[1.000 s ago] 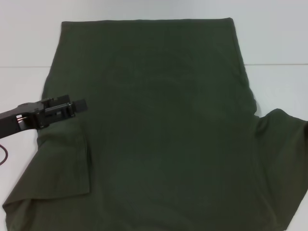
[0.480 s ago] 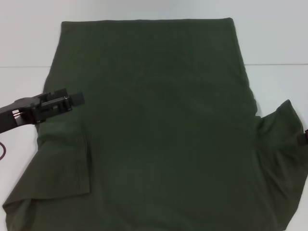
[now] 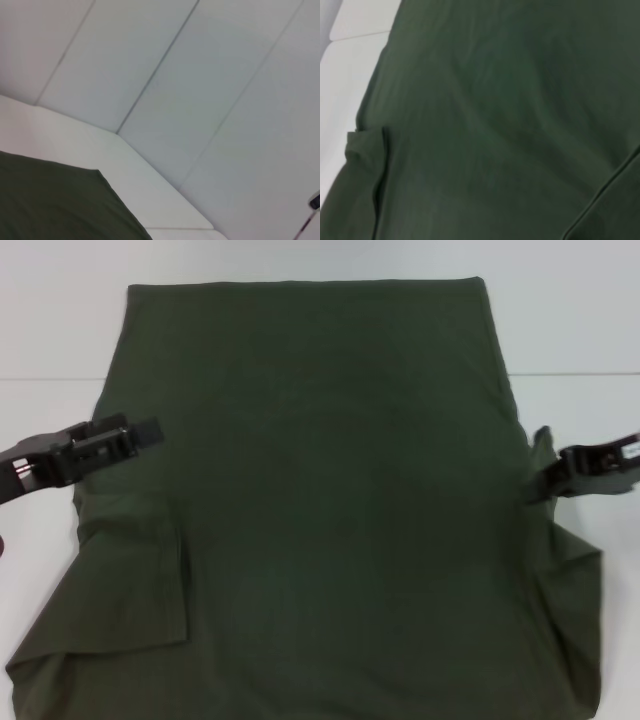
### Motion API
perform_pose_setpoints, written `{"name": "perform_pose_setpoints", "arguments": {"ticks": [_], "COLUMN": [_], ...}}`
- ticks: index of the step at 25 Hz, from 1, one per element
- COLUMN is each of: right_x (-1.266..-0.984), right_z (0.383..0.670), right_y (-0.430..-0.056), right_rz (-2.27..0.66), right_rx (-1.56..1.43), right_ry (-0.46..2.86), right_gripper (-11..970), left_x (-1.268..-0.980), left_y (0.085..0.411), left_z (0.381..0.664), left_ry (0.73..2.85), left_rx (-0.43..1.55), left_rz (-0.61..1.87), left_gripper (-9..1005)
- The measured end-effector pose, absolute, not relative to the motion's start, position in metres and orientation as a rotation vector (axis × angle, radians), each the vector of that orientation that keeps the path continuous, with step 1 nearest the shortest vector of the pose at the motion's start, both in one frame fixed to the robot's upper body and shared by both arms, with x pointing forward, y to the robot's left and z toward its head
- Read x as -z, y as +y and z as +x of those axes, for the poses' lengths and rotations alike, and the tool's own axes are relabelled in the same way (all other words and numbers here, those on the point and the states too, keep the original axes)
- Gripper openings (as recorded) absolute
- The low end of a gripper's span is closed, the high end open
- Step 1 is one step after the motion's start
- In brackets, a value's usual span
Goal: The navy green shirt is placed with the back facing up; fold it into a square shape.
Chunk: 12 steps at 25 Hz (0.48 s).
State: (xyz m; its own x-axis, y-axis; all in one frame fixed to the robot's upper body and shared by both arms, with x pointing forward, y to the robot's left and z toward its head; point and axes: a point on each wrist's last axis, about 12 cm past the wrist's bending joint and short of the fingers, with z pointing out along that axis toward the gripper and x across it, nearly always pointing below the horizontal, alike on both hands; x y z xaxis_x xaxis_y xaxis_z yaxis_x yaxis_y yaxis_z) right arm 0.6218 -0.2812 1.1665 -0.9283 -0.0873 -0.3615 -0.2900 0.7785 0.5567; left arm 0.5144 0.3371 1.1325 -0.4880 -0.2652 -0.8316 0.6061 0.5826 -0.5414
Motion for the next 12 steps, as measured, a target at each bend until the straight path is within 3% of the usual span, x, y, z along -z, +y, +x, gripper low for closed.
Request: {"name": "perform_pose_setpoints", "arguments": {"ticks": [12], "right_x": [-1.140], "right_z": [0.635], "right_y": [-0.249], "right_rz": [-0.229], "right_rx": [-0.993], "right_ry": [2.609], "right_gripper": [14], "left_x": [-1.133], "left_y": [0.348], "left_z": [0.511], "left_ry": [1.775], "left_rx": [1.039], "left_rz": [0.216], "left_gripper": [888]}}
